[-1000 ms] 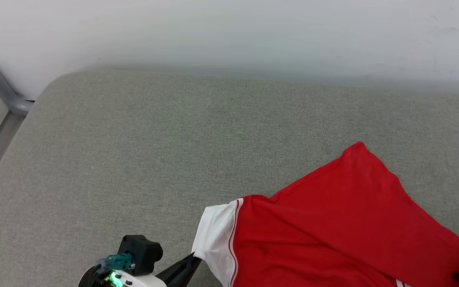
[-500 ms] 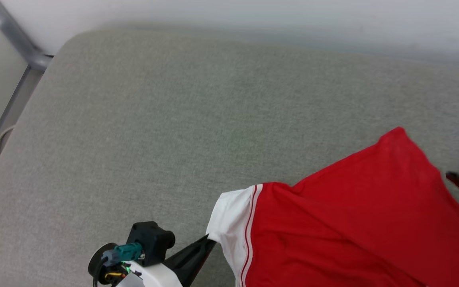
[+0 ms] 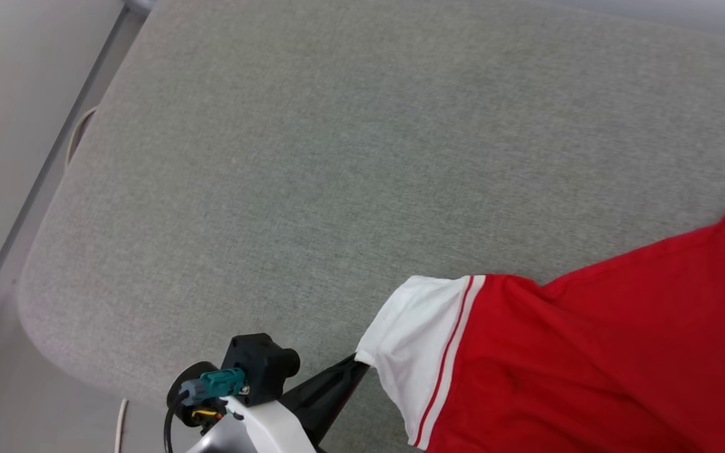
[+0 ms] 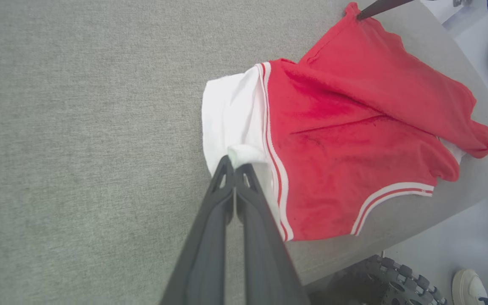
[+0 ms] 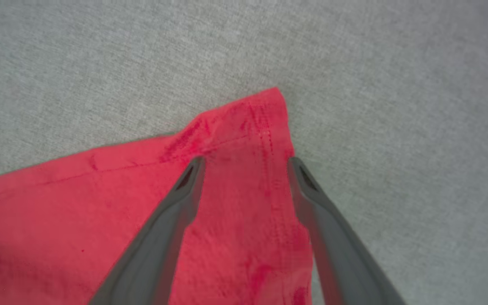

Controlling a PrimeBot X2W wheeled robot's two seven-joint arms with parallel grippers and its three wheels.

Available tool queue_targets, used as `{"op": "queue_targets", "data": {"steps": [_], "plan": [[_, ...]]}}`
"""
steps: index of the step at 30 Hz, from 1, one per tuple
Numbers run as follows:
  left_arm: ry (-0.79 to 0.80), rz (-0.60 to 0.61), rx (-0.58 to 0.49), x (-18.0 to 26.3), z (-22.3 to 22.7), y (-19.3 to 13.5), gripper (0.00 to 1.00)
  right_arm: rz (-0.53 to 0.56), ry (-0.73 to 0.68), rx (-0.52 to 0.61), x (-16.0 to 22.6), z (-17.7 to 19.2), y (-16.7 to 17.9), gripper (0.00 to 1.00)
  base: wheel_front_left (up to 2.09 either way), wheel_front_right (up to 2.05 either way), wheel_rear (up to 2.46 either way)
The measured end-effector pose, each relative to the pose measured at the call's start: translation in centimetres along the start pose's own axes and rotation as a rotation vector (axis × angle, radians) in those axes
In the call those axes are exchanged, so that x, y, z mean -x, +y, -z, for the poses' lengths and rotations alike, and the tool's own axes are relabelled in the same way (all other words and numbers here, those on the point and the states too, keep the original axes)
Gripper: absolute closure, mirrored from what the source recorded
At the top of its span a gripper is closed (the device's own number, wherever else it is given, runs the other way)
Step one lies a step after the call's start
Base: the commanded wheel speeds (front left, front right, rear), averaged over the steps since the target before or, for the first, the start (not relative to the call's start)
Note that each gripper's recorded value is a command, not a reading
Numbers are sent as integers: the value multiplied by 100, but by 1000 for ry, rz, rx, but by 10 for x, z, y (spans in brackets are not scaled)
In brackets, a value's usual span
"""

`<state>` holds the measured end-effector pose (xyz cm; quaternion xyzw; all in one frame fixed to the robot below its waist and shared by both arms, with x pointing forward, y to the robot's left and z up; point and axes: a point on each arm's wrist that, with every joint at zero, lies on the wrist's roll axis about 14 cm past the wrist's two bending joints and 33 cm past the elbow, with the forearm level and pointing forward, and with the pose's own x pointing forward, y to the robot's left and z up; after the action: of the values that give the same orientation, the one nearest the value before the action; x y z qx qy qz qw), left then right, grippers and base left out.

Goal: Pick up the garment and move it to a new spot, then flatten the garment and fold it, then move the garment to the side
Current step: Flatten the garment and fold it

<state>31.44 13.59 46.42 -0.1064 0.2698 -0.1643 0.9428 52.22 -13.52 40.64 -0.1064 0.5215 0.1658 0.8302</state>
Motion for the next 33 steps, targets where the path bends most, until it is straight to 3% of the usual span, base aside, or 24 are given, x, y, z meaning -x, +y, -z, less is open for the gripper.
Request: {"op": "queue_targets", "data": {"steps": [7,14,15,16,17,25,33], "plan": [[14,-24,41,-3,7,6,100,6,64,12,-38,2,0,0,0,0,0],[30,-37,51,-5,13,11,100,17,83,18,-53,5,-3,0,0,0,0],[31,-36,50,-5,13,12,100,18,83,20,-54,5,-4,38,0,0,0],[31,-37,49,-5,13,12,100,18,78,21,-54,5,-4,89,0,0,0],[31,-37,48,-6,13,13,100,18,73,22,-55,5,-4,100,0,0,0],[4,-39,24,-4,5,15,100,12,-5,24,-47,-3,-1,100,0,0,0],[-87,-46,-20,4,-18,16,100,19,-193,17,-11,-26,-4,100,0,0,0]]}}
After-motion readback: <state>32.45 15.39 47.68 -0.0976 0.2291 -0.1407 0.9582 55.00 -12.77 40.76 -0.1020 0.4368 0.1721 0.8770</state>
